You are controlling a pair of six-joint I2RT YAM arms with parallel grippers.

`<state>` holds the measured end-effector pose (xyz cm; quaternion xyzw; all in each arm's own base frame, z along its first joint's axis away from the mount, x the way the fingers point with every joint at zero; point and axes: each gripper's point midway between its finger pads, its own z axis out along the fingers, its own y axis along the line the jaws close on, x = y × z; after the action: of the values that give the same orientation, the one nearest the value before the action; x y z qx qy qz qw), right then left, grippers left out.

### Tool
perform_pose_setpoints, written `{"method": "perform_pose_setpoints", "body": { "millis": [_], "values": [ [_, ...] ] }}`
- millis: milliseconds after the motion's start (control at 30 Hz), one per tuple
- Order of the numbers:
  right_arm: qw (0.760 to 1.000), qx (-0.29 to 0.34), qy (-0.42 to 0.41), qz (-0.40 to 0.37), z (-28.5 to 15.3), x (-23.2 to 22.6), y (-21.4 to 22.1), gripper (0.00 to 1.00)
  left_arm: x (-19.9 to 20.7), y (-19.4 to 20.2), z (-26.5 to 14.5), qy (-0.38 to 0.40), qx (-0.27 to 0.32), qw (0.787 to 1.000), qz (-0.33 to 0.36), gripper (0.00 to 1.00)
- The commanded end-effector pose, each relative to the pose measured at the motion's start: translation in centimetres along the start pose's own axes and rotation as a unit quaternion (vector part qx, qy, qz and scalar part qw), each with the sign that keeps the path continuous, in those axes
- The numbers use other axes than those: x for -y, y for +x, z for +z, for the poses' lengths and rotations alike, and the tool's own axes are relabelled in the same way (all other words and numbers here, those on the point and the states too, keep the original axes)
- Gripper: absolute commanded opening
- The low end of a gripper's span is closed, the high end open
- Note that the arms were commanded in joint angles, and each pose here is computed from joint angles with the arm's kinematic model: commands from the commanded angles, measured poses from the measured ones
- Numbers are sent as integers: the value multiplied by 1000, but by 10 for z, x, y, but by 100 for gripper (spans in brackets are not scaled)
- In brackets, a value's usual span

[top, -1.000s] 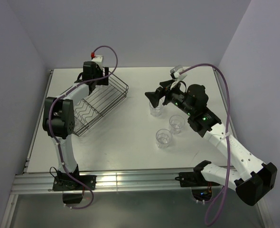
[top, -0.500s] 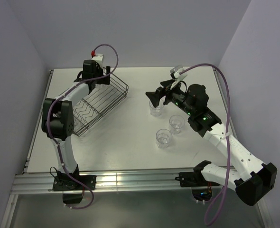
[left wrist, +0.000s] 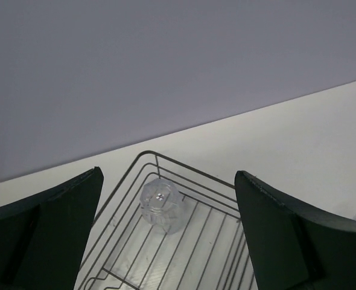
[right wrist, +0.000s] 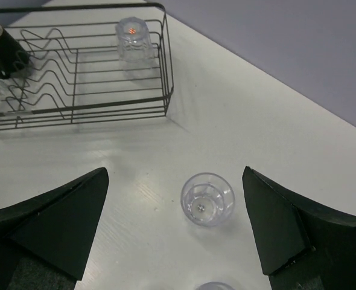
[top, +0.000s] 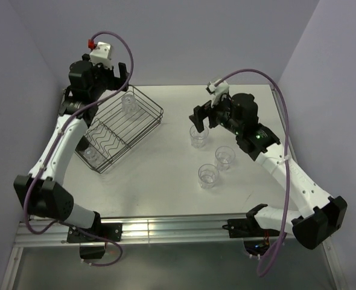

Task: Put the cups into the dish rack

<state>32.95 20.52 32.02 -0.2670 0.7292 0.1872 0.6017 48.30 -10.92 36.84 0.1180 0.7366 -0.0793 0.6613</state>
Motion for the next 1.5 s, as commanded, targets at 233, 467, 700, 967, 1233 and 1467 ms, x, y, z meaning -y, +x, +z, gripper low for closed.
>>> {"method": "perform_pose_setpoints", "body": {
  "millis": [233, 467, 700, 967, 1233, 1467],
  "values": [
    [983, -182, 23, -22, 31, 43, 43, 99, 65, 11, -86, 165, -30, 986, -16, 99],
    [947, -319, 0, -25, 43, 60, 97, 92, 81, 44, -118, 204, -76, 976, -31, 99],
    [920, -390, -7, 24, 57, 70, 136, 85, 93, 47, -135, 217, -91, 968, -90, 99],
    [889, -451, -14, 72, 68, 73, 184, 68, 95, 49, -131, 216, -92, 965, -116, 99],
    [880, -467, -13, 93, 82, 78, 206, 59, 96, 52, -131, 218, -97, 964, -116, 99],
    [878, -469, -8, 96, 87, 79, 215, 35, 94, 56, -129, 212, -99, 965, -116, 99]
  ]
}}
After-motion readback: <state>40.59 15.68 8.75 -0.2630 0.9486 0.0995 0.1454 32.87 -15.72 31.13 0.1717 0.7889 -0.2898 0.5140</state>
